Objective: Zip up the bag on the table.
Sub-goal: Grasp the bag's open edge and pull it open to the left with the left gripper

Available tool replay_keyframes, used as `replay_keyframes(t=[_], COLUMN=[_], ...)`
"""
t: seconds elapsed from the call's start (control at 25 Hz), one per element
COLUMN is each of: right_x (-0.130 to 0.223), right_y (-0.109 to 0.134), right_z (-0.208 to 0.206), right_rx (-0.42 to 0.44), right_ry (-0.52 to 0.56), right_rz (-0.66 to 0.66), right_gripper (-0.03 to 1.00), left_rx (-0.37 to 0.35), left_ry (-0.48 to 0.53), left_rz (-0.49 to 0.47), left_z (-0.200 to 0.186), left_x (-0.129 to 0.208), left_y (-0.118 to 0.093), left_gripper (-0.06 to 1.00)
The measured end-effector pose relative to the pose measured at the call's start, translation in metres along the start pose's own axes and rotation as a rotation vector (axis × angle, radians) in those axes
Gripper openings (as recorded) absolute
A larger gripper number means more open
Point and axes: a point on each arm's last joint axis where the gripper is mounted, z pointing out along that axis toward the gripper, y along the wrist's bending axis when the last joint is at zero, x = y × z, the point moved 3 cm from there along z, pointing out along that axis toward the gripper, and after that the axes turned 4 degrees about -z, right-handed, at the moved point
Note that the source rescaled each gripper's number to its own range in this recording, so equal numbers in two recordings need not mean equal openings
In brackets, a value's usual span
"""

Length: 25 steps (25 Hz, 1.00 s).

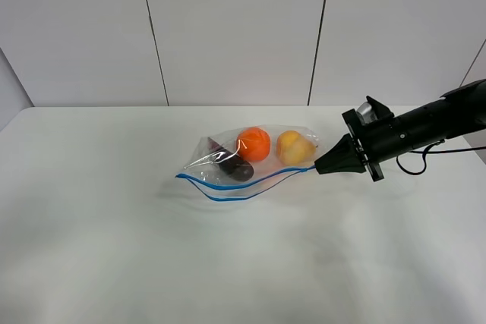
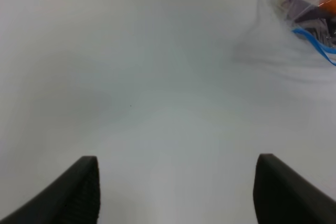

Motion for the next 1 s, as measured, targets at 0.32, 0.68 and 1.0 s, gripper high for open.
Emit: replay_keyframes(t=[0.32,0.68,1.0], right_x=[0.000,0.000,0.000], right_y=[0.000,0.000,0.000], right_z=[0.000,0.000,0.000], right_rx=[0.000,-0.001,-0.001], right_ry=[0.000,0.001,0.001], right_rz=[0.000,0.000,0.000], right_gripper=[0.00,0.00,0.00], left_rx=[0.042,0.235,0.526], left_ry=[-0.041,0.102,0.189], left_rz=[0.032,0.082,0.088], left_z=[0.004,0.103,0.199], left_x=[-0.042,-0.131,-0.145], left_y=[-0.010,-0.044,-0.090], left_gripper=[0.81,0.81,0.81])
